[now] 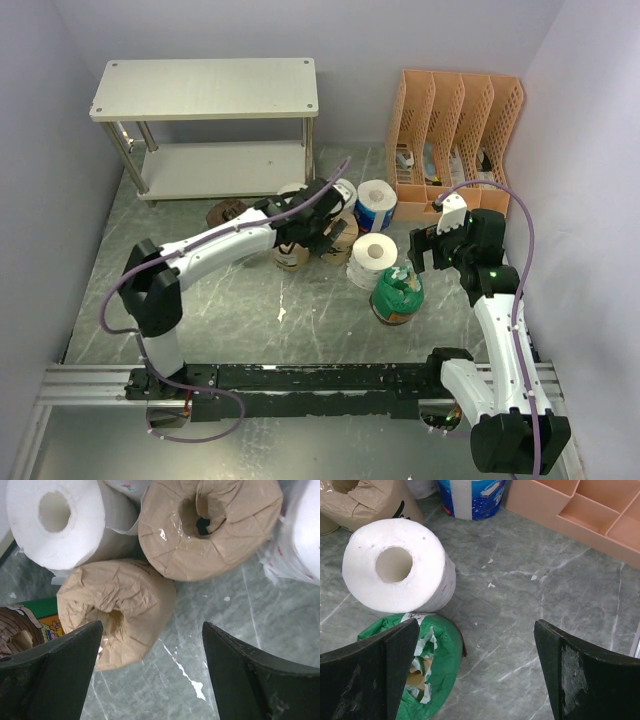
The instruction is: Place and organize the paper towels onto the shelf
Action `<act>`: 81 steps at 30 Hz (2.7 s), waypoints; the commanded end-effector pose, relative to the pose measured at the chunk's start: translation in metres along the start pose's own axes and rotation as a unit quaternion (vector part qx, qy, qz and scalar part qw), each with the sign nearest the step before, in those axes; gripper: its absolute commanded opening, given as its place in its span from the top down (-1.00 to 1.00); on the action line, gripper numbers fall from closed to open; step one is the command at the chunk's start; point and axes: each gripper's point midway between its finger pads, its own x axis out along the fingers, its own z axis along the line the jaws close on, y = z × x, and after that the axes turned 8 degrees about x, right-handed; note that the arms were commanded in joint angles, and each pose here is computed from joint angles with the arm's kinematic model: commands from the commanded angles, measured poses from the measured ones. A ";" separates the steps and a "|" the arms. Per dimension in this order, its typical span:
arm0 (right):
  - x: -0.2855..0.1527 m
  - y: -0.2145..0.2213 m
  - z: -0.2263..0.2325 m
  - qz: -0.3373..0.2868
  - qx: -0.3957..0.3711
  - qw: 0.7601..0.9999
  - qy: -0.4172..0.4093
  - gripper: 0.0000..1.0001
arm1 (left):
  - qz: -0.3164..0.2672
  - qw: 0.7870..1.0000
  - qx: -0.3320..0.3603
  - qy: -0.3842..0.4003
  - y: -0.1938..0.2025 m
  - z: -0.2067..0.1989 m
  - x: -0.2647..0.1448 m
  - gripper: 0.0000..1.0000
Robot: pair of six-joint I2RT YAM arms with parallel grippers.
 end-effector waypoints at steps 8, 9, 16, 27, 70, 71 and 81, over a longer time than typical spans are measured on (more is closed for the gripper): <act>0.001 -0.002 -0.005 -0.008 -0.003 1.000 0.009 -1.00 | 0.029 0.996 0.052 -0.070 0.004 -0.008 0.019 -0.69; 0.001 -0.002 -0.005 -0.008 -0.003 1.000 0.008 -1.00 | 0.031 0.995 0.054 -0.074 0.006 -0.009 0.019 -0.67; 0.003 0.000 -0.005 -0.004 -0.002 1.000 0.008 -1.00 | 0.045 0.991 0.068 -0.107 0.014 -0.010 0.016 -0.62; 0.002 -0.001 -0.004 -0.008 -0.004 1.000 0.007 -1.00 | 0.073 0.983 0.086 -0.147 0.031 -0.008 0.022 -0.66; -0.001 -0.002 0.002 -0.013 -0.012 1.000 -0.008 -1.00 | 0.098 0.960 0.118 -0.235 0.008 0.024 -0.013 0.86; -0.001 -0.002 0.002 -0.012 -0.011 1.000 -0.009 -1.00 | 0.093 0.960 0.120 -0.237 0.002 0.028 -0.023 0.86; -0.001 -0.001 0.002 -0.010 -0.011 1.000 -0.010 -1.00 | 0.078 0.946 0.123 -0.288 -0.018 0.095 -0.072 0.86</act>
